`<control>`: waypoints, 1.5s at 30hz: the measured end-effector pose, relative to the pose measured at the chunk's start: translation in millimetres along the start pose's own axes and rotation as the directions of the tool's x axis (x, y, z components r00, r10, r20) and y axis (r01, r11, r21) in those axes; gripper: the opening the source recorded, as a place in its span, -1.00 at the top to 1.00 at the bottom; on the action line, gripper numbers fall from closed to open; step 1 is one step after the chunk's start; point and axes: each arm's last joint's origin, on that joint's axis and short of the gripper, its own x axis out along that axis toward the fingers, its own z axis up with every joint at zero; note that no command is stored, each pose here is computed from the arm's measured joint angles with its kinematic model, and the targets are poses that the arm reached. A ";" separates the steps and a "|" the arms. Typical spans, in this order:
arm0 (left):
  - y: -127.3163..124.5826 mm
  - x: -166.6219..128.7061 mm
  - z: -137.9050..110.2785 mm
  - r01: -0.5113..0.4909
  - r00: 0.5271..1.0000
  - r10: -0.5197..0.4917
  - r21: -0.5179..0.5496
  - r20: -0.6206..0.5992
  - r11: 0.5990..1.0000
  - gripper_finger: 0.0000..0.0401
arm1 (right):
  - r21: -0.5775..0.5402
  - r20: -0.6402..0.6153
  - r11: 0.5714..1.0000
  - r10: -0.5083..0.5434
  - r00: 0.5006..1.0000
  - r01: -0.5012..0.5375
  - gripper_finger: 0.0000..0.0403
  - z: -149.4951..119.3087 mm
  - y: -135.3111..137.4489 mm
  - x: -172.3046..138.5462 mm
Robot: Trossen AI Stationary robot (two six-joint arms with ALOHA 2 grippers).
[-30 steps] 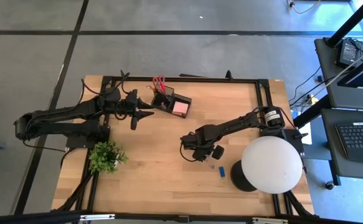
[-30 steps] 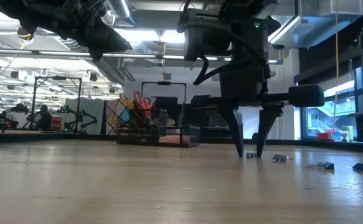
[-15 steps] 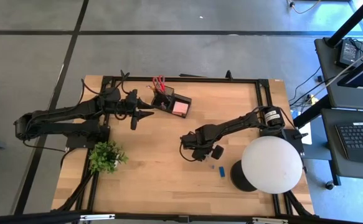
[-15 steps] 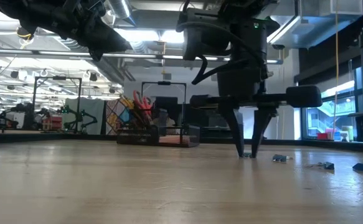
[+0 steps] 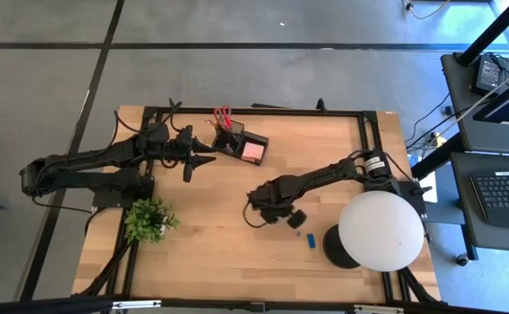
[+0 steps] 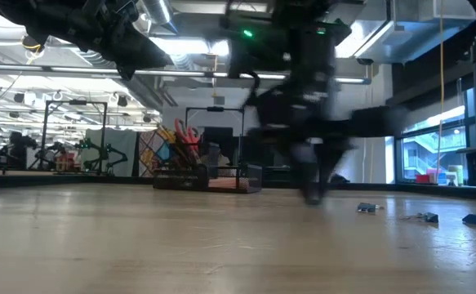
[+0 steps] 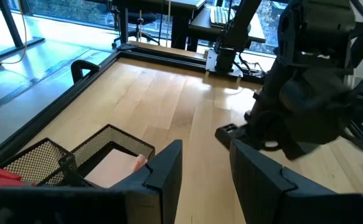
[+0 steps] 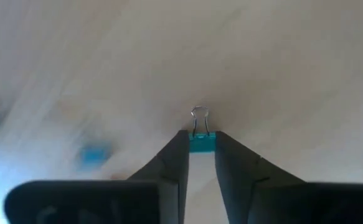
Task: Pick and place office supplies into organizer
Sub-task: Put the blue binder clip into the black desk organizer
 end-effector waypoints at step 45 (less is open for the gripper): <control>-0.3 -0.8 0.8 0.001 1.000 -0.001 0.001 0.006 1.000 0.37 | 0.940 0.193 0.338 -0.627 0.755 0.040 0.66 -36.6 -193.3 -23.9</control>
